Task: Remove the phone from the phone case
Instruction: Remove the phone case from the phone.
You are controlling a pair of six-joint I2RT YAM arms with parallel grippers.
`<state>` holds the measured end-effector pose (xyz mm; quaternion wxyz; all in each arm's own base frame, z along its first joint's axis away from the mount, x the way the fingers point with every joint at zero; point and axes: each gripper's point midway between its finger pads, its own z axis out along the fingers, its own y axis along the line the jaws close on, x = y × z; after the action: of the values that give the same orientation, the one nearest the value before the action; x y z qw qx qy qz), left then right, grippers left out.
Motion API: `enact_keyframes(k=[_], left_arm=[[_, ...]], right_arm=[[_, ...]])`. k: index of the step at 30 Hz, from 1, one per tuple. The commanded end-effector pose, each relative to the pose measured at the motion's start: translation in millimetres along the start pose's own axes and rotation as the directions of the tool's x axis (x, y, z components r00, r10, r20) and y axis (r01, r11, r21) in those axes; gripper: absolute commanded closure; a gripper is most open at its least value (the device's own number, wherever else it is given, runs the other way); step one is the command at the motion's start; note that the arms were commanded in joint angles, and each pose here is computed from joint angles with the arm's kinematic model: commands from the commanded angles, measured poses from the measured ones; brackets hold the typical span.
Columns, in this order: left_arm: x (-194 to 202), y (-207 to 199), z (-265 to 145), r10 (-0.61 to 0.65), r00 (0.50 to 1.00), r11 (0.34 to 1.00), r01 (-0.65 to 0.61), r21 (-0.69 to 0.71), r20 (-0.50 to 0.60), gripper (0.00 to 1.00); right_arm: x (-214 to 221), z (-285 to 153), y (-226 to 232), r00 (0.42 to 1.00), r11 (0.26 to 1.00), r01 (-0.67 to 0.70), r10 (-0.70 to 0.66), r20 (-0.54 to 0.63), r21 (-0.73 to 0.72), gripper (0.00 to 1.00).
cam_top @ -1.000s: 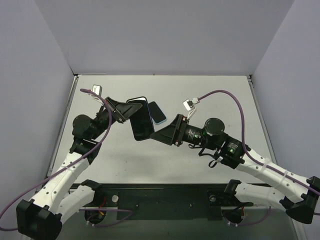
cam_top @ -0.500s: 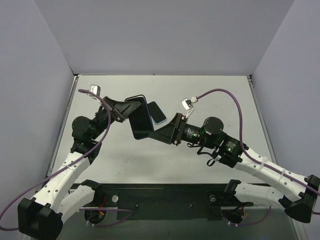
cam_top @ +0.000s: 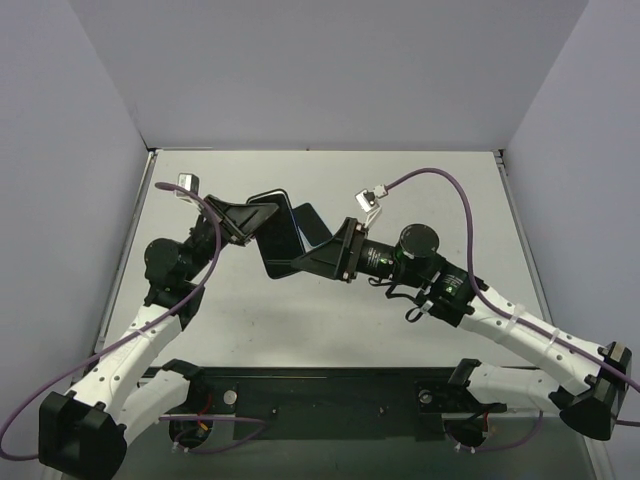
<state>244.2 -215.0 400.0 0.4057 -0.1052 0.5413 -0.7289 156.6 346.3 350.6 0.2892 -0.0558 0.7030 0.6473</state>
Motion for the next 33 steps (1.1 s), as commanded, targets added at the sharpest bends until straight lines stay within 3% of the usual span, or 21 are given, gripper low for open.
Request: enact_keyframes(k=[1,3,6,16,18,19,20,21,22,24,28,33], left_arm=[[18.3,-69.4,-7.9,-0.009,0.995,0.98,0.027,0.198,-0.095,1.0],[21.3,-70.8,-7.4,0.006,0.995,0.98,0.013,0.196,-0.098,1.0],[27.7,-67.4,-5.2,0.007,0.994,0.982,0.015,0.188,-0.111,1.0],[43.6,-70.2,-5.0,0.002,0.991,0.978,0.026,0.208,-0.137,1.0],[48.0,-69.9,-6.5,0.026,0.989,0.976,0.007,0.216,-0.148,1.0],[49.7,-70.5,-6.7,0.056,0.987,0.975,-0.021,0.223,-0.152,1.0],[53.1,-67.7,-7.1,0.068,0.982,0.98,-0.032,0.195,-0.177,0.95],[52.9,-60.3,-7.0,0.124,0.976,0.981,-0.094,0.169,-0.176,0.82],[52.4,-50.2,-7.1,0.125,0.974,0.99,-0.111,0.084,-0.189,0.59],[46.3,-36.5,-12.6,0.206,0.964,0.977,-0.212,-0.02,-0.17,0.24],[39.0,-20.3,-27.6,0.301,0.944,0.942,-0.316,-0.11,-0.136,0.21],[54.8,-15.6,-29.3,0.233,0.96,0.971,-0.239,-0.023,-0.157,0.31]], right_arm=[[-28.9,14.6,5.6,0.995,0.999,0.054,-0.053,0.084,-0.01,0.42],[-29.5,21.8,12.1,0.997,0.998,0.05,-0.047,0.068,-0.038,0.44],[-32.4,33.2,19.7,0.998,0.996,0.029,-0.023,0.063,-0.084,0.57],[-39.9,52.8,25.3,0.997,0.989,-0.009,0.021,0.079,-0.149,0.77],[-43.3,50.7,26.0,0.996,0.989,0.001,0.012,0.09,-0.148,0.96],[-42.5,48.9,23.4,0.996,0.991,-0.003,0.015,0.088,-0.135,1.0],[-45.3,44.4,22.9,0.995,0.992,0.001,0.012,0.097,-0.129,1.0],[-43.9,40.8,20.2,0.995,0.993,0.0,0.012,0.098,-0.122,1.0],[-47.6,32.6,21.9,0.993,0.993,0.002,0.012,0.115,-0.119,1.0],[-53.7,20.0,18.1,0.989,0.995,-0.005,0.02,0.144,-0.102,1.0],[-66.0,-8.4,15.9,0.978,0.996,-0.009,0.028,0.206,-0.092,1.0],[-75.7,-29.1,16.7,0.967,0.996,0.0,0.024,0.253,-0.093,1.0]])
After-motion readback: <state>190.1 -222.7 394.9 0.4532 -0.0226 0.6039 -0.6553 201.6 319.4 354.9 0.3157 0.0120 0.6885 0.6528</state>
